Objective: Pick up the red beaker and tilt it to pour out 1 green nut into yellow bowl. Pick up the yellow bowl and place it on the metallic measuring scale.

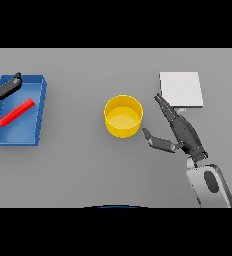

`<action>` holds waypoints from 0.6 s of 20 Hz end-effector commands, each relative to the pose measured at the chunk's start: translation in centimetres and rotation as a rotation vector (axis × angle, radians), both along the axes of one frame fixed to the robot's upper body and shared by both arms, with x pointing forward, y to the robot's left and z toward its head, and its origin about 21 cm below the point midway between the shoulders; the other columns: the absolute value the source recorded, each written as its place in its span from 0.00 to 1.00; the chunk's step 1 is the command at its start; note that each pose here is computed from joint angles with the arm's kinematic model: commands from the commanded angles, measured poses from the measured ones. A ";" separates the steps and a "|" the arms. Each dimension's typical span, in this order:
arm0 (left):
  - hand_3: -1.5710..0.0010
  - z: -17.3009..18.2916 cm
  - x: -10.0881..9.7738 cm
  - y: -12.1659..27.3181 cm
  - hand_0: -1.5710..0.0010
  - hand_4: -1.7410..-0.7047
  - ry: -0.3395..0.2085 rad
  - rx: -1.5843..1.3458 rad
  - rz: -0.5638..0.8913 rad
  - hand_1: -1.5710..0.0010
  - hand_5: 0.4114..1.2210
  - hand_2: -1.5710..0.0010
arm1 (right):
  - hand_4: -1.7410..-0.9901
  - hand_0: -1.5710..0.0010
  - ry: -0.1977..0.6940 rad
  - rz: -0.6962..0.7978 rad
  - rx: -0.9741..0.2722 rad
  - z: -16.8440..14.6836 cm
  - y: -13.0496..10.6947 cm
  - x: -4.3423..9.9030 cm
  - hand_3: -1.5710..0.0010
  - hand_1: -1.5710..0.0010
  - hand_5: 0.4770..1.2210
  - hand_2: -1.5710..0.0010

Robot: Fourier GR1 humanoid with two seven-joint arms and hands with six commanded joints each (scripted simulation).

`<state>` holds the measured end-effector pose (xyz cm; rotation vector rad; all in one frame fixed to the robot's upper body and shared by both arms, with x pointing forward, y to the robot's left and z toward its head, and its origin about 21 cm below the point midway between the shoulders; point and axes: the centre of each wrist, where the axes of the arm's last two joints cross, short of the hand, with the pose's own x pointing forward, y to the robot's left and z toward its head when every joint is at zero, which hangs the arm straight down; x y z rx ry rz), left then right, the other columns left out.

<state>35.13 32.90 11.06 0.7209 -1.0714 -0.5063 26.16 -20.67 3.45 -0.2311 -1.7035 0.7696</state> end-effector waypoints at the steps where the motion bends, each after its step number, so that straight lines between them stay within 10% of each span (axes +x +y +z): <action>1: 1.00 -0.2 0.0 -0.1 0.99 0.92 0.003 0.004 -0.006 1.00 0.37 1.00 | 0.63 1.00 0.000 0.021 -0.072 0.5 0.0 0.5 1.00 1.00 0.29 1.00; 12: 1.00 -0.2 0.3 0.0 1.00 0.91 0.001 0.023 -0.014 1.00 0.38 1.00 | 0.62 1.00 -0.081 0.380 -0.593 3.3 3.1 5.4 1.00 1.00 0.24 1.00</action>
